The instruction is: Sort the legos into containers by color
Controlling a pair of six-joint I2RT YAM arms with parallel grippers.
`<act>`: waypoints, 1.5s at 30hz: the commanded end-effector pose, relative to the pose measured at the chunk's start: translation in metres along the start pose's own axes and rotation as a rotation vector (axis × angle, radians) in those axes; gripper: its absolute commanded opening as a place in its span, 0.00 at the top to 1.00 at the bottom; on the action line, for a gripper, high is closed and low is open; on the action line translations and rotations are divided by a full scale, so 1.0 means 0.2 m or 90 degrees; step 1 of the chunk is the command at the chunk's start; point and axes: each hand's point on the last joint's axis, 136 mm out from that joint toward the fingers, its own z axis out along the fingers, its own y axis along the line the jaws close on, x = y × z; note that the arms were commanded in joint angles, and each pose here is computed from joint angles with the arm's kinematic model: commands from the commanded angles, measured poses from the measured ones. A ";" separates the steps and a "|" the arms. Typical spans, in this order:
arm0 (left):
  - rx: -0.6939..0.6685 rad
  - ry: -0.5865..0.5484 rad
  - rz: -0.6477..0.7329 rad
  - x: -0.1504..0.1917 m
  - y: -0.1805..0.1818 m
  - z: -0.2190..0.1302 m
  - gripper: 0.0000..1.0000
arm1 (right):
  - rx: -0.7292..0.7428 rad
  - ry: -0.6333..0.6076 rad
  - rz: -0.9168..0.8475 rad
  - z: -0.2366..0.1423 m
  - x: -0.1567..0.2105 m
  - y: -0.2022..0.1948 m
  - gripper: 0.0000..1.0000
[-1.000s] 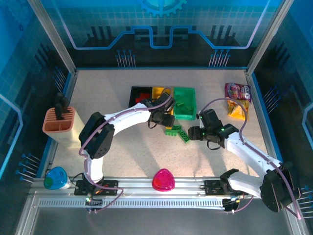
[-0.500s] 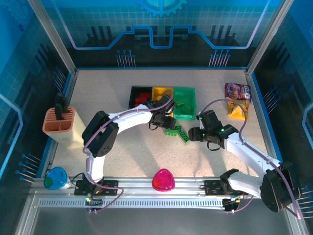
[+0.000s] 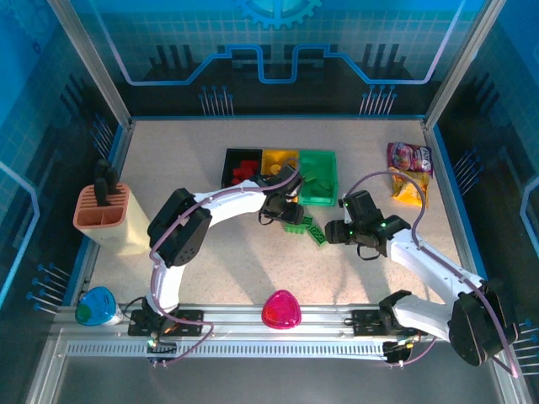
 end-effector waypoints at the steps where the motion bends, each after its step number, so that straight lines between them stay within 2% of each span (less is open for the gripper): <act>1: 0.012 0.013 -0.002 0.00 -0.04 0.04 0.40 | 0.002 -0.008 0.018 -0.01 0.00 -0.02 0.37; 10: 0.012 0.026 -0.008 0.03 -0.03 0.09 0.40 | 0.001 -0.007 0.019 -0.01 0.01 -0.02 0.37; 16: 0.004 0.028 -0.010 0.04 -0.02 0.10 0.44 | 0.003 -0.009 0.022 -0.01 0.01 -0.03 0.37; 23: -0.015 0.031 -0.012 0.06 0.02 0.10 0.54 | 0.002 -0.007 0.022 0.00 0.02 -0.03 0.37; 37: -0.029 -0.011 -0.002 0.00 0.04 -0.03 0.67 | 0.004 -0.009 0.025 -0.01 0.02 -0.04 0.37; 45: -0.026 -0.057 0.002 -0.09 0.04 -0.20 0.69 | 0.004 -0.009 0.027 0.00 0.02 -0.04 0.38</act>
